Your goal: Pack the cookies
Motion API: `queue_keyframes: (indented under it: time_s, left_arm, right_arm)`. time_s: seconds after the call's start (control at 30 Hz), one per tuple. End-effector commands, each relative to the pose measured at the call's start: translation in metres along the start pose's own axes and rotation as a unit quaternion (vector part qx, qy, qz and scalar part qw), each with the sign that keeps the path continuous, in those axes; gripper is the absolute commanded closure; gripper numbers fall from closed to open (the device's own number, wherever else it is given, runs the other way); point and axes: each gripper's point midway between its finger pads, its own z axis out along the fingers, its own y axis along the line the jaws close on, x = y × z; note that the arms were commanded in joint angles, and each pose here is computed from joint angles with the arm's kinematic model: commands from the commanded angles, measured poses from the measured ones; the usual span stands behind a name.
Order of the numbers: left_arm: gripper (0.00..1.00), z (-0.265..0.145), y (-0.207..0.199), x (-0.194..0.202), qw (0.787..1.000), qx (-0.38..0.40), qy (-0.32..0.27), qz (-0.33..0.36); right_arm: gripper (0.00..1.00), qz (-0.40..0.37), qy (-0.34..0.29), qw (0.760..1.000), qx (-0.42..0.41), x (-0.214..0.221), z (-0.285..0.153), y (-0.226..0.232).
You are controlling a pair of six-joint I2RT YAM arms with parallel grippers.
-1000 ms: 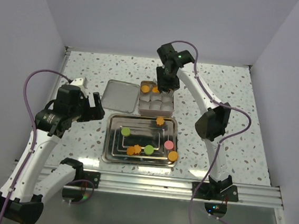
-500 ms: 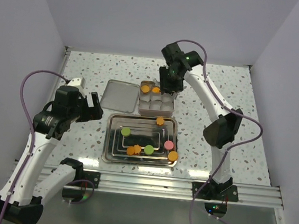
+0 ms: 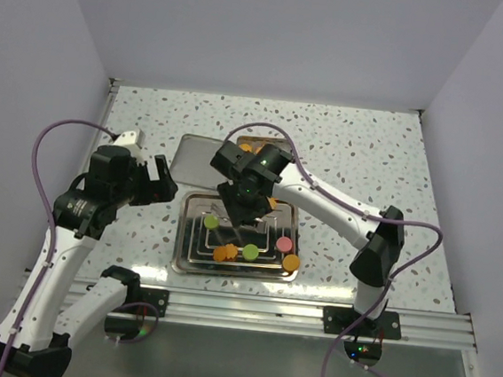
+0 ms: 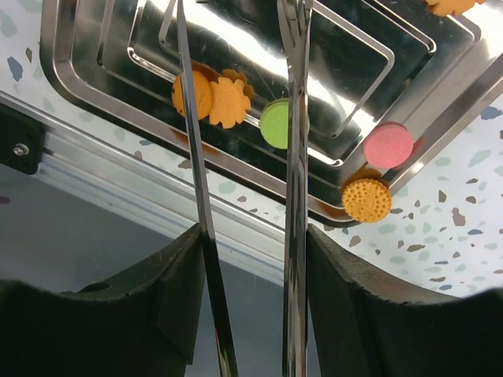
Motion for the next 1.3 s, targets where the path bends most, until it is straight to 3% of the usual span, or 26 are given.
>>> queue_keyframes:
  time_s: [0.0,0.57,1.27]
  left_arm:
    - [0.00,-0.003,-0.010,-0.006,1.000,0.026,-0.017,0.000]
    - [0.00,-0.016,-0.001,0.003,1.000,0.009,-0.021,0.012]
    - [0.00,-0.016,0.001,0.008,0.999,0.009,-0.027,0.019]
  right_arm:
    - [0.47,0.013,-0.019,1.000,-0.010,-0.008,0.001,0.016]
    - [0.46,-0.049,0.033,0.998,0.031,0.013,0.031,0.049]
    - [0.47,-0.065,0.065,0.992,0.082,0.015,0.047,0.044]
